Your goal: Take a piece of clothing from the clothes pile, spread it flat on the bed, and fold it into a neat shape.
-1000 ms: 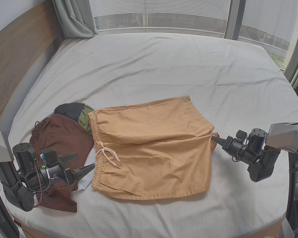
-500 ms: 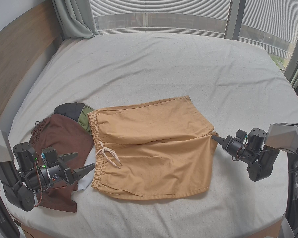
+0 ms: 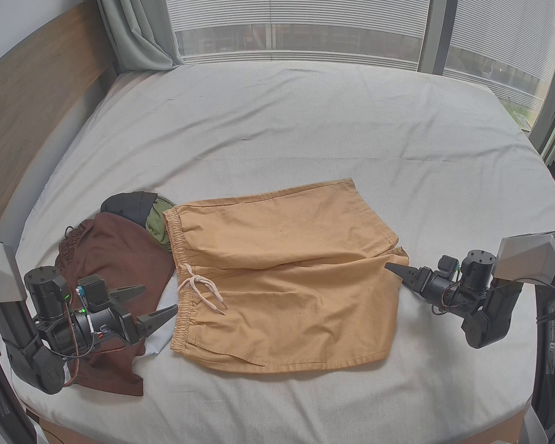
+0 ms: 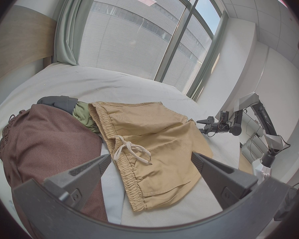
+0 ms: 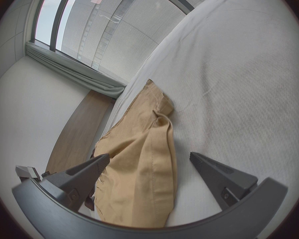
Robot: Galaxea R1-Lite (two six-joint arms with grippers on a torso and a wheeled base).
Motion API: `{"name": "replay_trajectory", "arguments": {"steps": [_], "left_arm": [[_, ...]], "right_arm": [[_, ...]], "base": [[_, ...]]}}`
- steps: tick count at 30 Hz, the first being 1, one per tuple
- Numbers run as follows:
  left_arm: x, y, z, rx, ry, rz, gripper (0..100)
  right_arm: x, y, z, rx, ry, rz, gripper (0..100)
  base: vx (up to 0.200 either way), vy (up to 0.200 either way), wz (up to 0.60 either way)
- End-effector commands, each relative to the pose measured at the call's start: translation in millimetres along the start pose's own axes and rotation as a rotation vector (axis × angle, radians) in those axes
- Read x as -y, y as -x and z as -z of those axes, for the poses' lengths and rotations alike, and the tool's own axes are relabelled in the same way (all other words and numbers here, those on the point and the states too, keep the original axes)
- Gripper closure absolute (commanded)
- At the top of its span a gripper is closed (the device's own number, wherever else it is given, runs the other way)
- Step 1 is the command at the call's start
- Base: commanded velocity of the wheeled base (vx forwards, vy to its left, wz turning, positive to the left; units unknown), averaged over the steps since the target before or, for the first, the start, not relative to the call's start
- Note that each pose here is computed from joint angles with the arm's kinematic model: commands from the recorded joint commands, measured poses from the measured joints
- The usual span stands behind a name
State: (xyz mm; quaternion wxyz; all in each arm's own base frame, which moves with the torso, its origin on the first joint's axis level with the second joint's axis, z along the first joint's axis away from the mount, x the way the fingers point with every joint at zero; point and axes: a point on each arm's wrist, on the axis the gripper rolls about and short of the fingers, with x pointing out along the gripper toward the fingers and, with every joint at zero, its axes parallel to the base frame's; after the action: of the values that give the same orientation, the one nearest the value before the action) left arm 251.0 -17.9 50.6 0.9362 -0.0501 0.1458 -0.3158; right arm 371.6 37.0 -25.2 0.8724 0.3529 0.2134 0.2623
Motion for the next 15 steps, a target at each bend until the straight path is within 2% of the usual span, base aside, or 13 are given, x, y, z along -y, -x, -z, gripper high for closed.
{"name": "replay_trajectory", "arguments": {"steps": [1, 11, 15], "left_arm": [[-0.1, -0.2, 0.3, -0.001, 0.002, 0.000, 0], [-0.1, -0.2, 0.3, -0.001, 0.001, 0.000, 0], [-0.3, -0.4, 0.0, 0.000, 0.000, 0.000, 0]], "right_arm": [[0.4, 2.3, 6.8, -0.034, -0.015, -0.004, 0], [-8.6, 4.7, 22.8, -0.123, -0.041, -0.045, 0], [-22.8, 14.3, 23.0, -0.169, -0.041, -0.094, 0]], "base": [[0.000, 0.000, 0.00], [0.000, 0.000, 0.00], [0.000, 0.000, 0.00]]}}
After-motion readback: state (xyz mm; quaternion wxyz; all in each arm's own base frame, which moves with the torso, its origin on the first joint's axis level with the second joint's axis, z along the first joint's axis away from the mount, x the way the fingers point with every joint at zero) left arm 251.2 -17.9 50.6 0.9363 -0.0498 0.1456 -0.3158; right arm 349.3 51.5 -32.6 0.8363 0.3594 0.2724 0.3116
